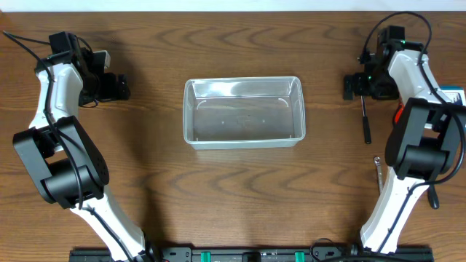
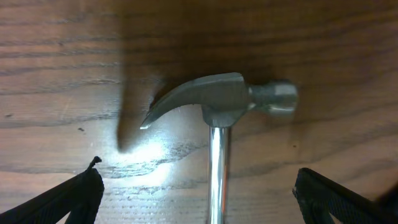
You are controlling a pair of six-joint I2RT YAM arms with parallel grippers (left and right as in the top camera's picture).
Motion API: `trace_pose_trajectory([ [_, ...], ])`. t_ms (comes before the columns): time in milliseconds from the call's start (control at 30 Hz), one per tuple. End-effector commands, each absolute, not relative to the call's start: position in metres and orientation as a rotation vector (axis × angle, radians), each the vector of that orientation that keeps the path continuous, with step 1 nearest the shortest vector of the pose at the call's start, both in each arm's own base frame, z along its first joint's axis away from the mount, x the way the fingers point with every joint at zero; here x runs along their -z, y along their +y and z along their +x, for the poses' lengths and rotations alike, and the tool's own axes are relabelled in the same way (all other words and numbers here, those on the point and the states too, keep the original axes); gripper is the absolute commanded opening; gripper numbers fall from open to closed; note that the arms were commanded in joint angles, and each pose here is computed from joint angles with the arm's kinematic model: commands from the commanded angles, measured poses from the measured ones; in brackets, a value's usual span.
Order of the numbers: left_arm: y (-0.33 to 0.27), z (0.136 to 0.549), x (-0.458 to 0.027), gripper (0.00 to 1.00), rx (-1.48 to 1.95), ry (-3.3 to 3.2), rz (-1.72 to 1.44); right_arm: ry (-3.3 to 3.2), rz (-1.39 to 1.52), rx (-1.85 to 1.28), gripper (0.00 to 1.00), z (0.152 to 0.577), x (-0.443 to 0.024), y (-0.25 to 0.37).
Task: Pack container
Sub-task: 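Descend the right gripper and close it on the hammer's neck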
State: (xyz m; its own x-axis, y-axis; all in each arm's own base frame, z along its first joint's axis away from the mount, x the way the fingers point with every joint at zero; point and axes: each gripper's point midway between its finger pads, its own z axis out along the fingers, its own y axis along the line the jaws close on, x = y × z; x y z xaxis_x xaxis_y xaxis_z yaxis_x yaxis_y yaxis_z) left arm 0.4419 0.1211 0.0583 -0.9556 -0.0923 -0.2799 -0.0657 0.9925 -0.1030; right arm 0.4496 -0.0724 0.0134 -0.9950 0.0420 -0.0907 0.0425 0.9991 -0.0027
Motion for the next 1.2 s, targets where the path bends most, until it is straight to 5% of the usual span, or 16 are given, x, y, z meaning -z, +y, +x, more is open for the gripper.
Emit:
trace_pose_trajectory([
  [0, 0.1219, 0.4403, -0.0548, 0.98, 0.124, 2.858, -0.110, 3.064, 0.077, 0.006, 0.99, 0.4480, -0.0056, -0.0761],
  [1167, 0.1219, 0.4403, -0.0548, 0.98, 0.124, 2.858, -0.110, 3.081, 0.108, 0.093, 0.99, 0.4436, -0.0053, -0.0855],
])
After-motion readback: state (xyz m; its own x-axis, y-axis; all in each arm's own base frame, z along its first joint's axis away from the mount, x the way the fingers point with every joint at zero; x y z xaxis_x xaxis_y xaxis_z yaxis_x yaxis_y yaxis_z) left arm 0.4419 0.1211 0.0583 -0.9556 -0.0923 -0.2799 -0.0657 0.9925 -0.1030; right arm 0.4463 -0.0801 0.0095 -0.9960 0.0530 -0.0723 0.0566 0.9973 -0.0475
